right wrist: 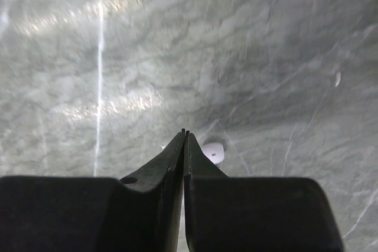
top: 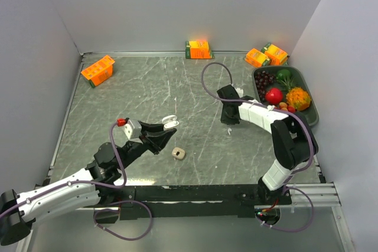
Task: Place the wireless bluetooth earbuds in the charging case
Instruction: Pick up the earbud from the center of the board.
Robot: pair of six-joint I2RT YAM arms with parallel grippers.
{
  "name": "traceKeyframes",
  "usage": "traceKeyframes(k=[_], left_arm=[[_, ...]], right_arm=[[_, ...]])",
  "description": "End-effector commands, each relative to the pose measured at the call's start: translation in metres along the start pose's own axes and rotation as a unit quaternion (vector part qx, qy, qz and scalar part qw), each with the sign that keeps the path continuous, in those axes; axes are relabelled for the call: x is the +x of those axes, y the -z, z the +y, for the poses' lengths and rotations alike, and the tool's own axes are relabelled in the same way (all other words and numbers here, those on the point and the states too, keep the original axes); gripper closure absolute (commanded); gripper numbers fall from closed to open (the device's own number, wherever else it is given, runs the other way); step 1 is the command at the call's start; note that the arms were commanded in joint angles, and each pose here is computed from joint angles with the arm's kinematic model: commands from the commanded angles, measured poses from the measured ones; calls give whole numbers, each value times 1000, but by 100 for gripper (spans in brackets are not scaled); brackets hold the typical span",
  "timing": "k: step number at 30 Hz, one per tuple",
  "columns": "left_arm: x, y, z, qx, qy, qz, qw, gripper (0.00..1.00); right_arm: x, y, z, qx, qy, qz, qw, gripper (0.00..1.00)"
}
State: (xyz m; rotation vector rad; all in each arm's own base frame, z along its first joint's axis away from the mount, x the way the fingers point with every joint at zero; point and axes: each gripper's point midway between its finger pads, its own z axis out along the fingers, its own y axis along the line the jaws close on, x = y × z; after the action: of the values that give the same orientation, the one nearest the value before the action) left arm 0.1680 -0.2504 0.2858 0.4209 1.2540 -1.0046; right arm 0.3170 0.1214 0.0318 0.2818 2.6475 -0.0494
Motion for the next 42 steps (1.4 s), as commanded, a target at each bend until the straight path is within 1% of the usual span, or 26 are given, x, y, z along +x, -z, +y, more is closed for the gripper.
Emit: traceKeyframes(k=[1, 2, 4, 5, 8, 11, 16, 25, 33, 36, 39, 40, 42], left_arm=[[-13, -4, -6, 9, 9, -22, 1000, 99], [-14, -3, -6, 10, 9, -23, 1000, 99], [-14, -2, -5, 8, 10, -24, 1000, 99], [-15, -1, -6, 9, 11, -25, 1000, 99], [-15, 0, -6, 10, 12, -25, 1000, 99], [-14, 1, -7, 12, 13, -24, 1000, 99], [-15, 0, -9, 17, 13, -21, 1000, 99], [-13, 0, -7, 13, 11, -17, 1000, 99], [-11, -1, -8, 15, 12, -15, 1000, 99], [-11, -2, -8, 15, 12, -15, 1000, 99], [-12, -2, -9, 16, 12, -15, 1000, 99], [-12, -2, -8, 15, 12, -16, 1000, 99], [-12, -1, -8, 14, 13, -16, 1000, 99]], right_arm=[[-27, 18, 11, -33, -5, -42, 999, 82], [-25, 24, 10, -39, -5, -47, 998, 74], [-22, 30, 8, -44, -5, -49, 998, 63], [-17, 33, 3, -44, -5, -51, 998, 53], [-6, 31, -8, -29, 6, -46, 998, 45], [0, 27, -13, -22, 17, -43, 999, 42], [7, 14, -12, -18, 36, -23, 999, 41], [16, -3, -10, -15, 55, -2, 998, 45], [27, -9, -9, -19, 56, 15, 998, 49], [27, -10, -9, -18, 57, 18, 998, 51], [27, -10, -8, -18, 56, 19, 998, 56], [27, -10, -9, -17, 56, 19, 998, 60], [26, -10, -8, -17, 56, 18, 998, 66]])
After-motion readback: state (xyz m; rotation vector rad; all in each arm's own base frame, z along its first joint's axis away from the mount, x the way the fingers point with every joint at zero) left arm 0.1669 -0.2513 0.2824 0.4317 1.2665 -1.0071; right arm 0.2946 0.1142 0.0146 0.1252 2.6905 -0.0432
